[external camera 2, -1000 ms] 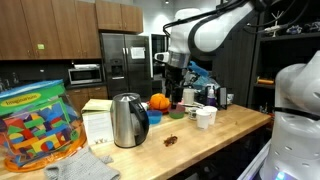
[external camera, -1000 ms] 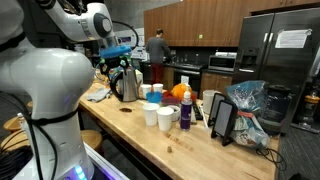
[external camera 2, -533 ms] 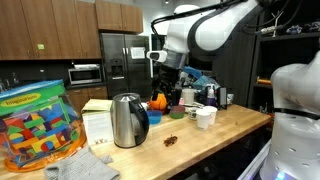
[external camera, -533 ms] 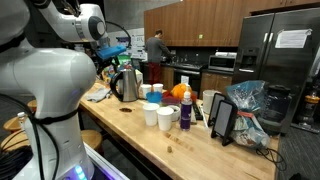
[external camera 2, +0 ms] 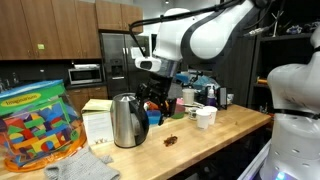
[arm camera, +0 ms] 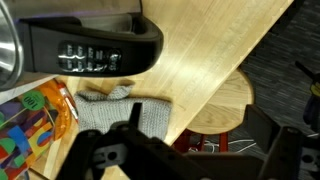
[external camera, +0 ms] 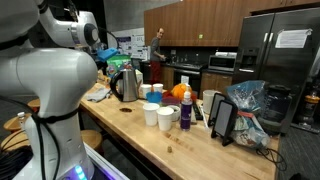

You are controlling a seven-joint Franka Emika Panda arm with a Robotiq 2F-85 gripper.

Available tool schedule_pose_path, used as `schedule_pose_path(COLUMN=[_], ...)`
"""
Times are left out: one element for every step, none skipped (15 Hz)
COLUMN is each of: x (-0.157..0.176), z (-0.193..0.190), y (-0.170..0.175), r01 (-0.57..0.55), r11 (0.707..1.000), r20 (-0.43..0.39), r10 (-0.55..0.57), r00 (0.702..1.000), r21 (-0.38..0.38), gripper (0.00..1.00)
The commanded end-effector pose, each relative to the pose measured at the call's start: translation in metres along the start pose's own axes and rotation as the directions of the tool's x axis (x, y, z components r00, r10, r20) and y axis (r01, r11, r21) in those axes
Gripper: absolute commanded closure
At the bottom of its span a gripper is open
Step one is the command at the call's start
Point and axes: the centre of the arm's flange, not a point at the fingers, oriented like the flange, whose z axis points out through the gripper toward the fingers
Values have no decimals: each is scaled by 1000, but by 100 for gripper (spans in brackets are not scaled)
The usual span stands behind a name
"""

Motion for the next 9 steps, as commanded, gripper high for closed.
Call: schedule_pose_path(x=[2,4,5,5,6,6,6,6,6], z=[1,2,4,5,5,5,5,5,5], y=[1,2,3,3,4,4,4,4,4], r01=[9,16,21,23,25,25,26,26,26], r11=[1000,1000,1000,1000,1000,1000,1000,1000,1000], r20=[0,1,2,2,2,2,2,2,2], r10=[-9,-16,-21,-23,-25,-25,-26,-26,-26], r00=[1000,1000,1000,1000,1000,1000,1000,1000,1000], r21=[1,3,6,8,9,9,8,8,8], gripper=[0,0,0,0,0,0,0,0,0])
